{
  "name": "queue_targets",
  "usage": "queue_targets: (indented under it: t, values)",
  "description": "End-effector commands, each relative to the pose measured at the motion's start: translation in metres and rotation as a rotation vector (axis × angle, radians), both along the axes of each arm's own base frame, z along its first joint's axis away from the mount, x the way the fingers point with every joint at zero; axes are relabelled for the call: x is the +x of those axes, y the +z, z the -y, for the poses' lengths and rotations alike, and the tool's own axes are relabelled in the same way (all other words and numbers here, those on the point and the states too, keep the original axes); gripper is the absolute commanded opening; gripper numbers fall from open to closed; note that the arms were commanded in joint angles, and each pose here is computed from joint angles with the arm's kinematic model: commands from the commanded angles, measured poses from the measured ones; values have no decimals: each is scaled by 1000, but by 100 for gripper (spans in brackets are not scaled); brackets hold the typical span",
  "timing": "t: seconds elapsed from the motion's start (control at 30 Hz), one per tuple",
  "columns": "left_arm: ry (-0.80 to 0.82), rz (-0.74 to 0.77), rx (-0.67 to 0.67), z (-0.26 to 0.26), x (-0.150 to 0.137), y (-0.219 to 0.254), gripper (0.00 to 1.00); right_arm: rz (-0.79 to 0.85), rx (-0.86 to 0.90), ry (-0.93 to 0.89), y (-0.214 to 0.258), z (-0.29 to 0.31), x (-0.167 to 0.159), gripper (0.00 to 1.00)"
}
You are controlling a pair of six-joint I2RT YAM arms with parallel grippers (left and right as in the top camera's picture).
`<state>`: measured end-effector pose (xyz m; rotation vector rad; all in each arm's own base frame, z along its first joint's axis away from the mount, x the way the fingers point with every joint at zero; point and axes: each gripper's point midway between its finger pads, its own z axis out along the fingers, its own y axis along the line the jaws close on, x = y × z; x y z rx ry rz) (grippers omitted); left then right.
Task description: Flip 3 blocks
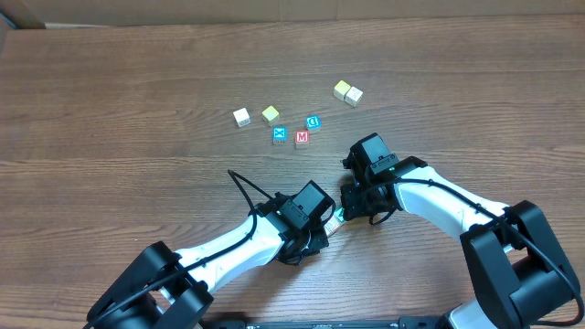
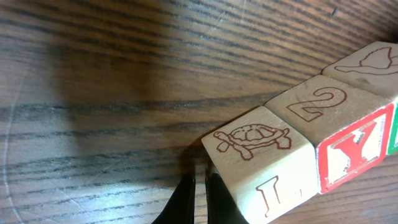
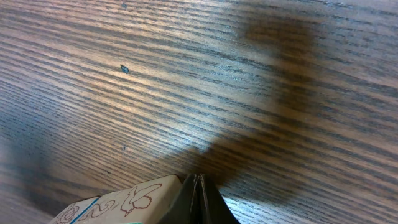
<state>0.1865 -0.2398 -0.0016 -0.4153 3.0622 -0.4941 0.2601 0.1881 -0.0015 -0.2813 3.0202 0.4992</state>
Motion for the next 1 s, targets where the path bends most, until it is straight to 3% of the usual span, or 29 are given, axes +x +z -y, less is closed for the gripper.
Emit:
queue_targets:
  t: [0.0, 0.97]
  values:
    - [0, -8, -50, 13, 0, 4, 4, -71, 31, 32, -9, -13, -17, 4]
    - [17, 26, -13, 6, 7, 2, 4, -53, 24, 54, -15, -13, -13, 4]
